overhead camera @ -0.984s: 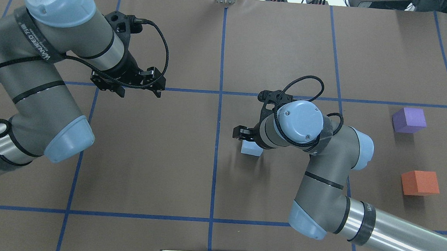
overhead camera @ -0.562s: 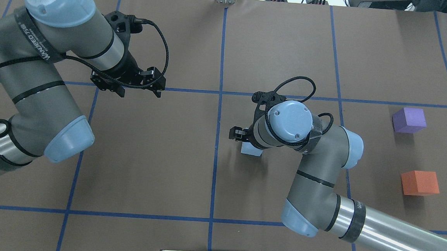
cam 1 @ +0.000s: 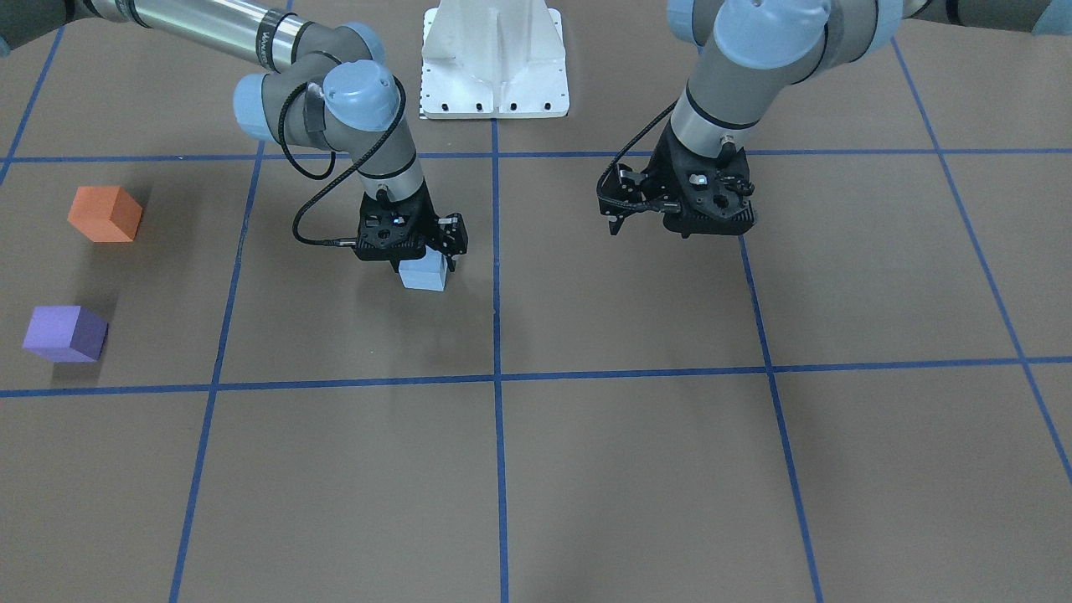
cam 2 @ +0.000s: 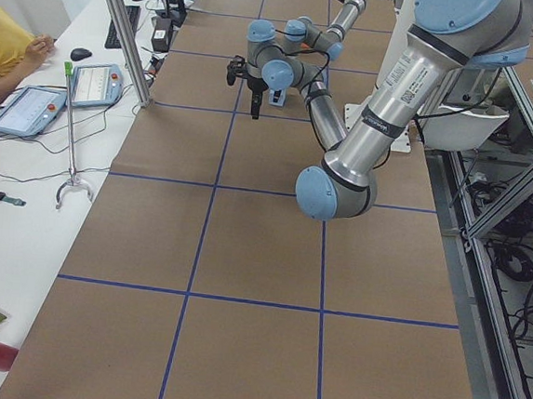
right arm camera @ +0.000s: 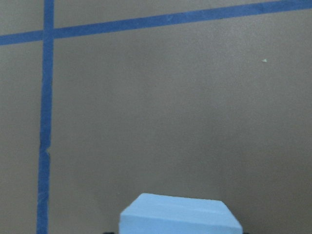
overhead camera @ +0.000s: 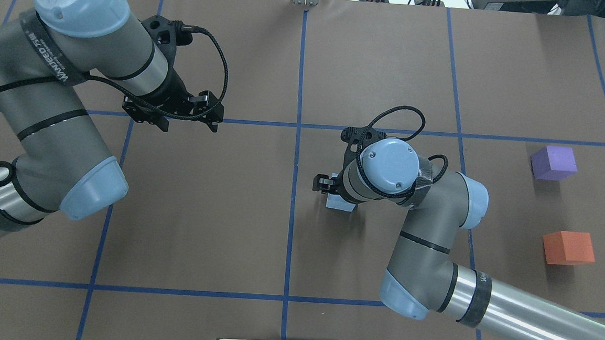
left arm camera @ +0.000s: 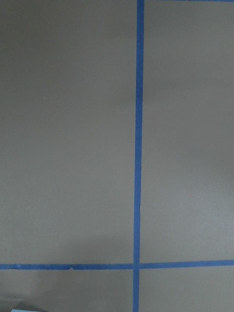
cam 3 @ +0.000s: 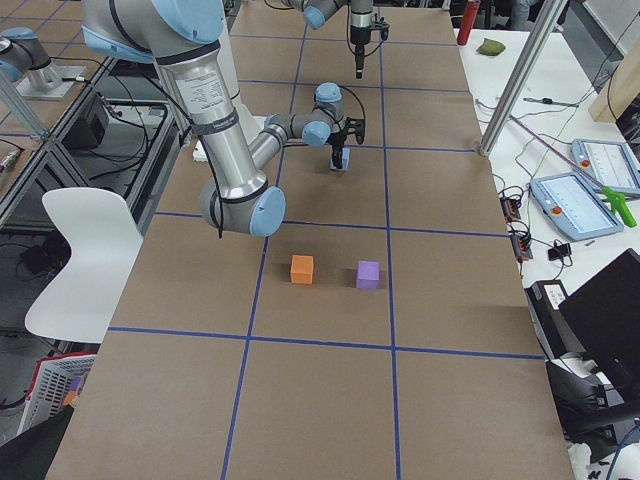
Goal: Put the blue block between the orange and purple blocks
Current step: 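Carry the light blue cube with the right gripper toward the purple cube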
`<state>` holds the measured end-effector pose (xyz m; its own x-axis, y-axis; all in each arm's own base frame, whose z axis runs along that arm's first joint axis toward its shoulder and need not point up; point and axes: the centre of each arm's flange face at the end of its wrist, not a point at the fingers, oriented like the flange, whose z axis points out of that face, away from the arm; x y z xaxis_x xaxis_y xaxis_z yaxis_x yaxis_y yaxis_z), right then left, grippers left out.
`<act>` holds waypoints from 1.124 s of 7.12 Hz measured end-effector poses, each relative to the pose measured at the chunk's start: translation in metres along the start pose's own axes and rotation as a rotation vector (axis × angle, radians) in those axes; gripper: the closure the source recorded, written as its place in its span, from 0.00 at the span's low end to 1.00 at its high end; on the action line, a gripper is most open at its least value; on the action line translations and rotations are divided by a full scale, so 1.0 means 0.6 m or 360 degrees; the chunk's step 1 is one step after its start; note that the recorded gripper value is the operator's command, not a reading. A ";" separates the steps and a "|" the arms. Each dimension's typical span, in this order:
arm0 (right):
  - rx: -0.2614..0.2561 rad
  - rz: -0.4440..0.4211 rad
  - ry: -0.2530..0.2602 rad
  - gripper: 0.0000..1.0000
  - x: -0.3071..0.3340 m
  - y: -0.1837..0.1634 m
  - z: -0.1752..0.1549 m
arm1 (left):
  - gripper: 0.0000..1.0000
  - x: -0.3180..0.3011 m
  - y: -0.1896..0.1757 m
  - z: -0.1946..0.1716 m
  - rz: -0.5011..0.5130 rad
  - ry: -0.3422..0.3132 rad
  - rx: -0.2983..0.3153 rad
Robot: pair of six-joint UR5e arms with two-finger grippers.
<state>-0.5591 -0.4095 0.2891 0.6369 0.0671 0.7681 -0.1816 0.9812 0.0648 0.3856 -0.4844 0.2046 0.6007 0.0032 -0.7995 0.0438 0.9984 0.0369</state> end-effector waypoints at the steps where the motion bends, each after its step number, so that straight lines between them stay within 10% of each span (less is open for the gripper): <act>1: -0.0001 -0.0001 0.0001 1.00 0.001 0.000 0.001 | 0.00 0.000 0.000 0.000 0.0000 -0.0001 0.0001; 5: -0.0074 0.0064 -0.0096 1.00 0.145 -0.084 -0.119 | 0.00 -0.001 -0.001 0.001 -0.0001 -0.0003 0.0002; 8: -0.0130 -0.0055 0.0043 1.00 0.479 -0.138 -0.201 | 0.00 0.000 0.001 0.002 -0.0006 -0.0002 0.0001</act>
<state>-0.2705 -0.4497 0.4276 0.6618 0.0365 0.7488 -0.0981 0.9944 0.0382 0.3867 -0.4841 0.2050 0.6017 -0.0008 -0.7987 0.0467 0.9983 0.0342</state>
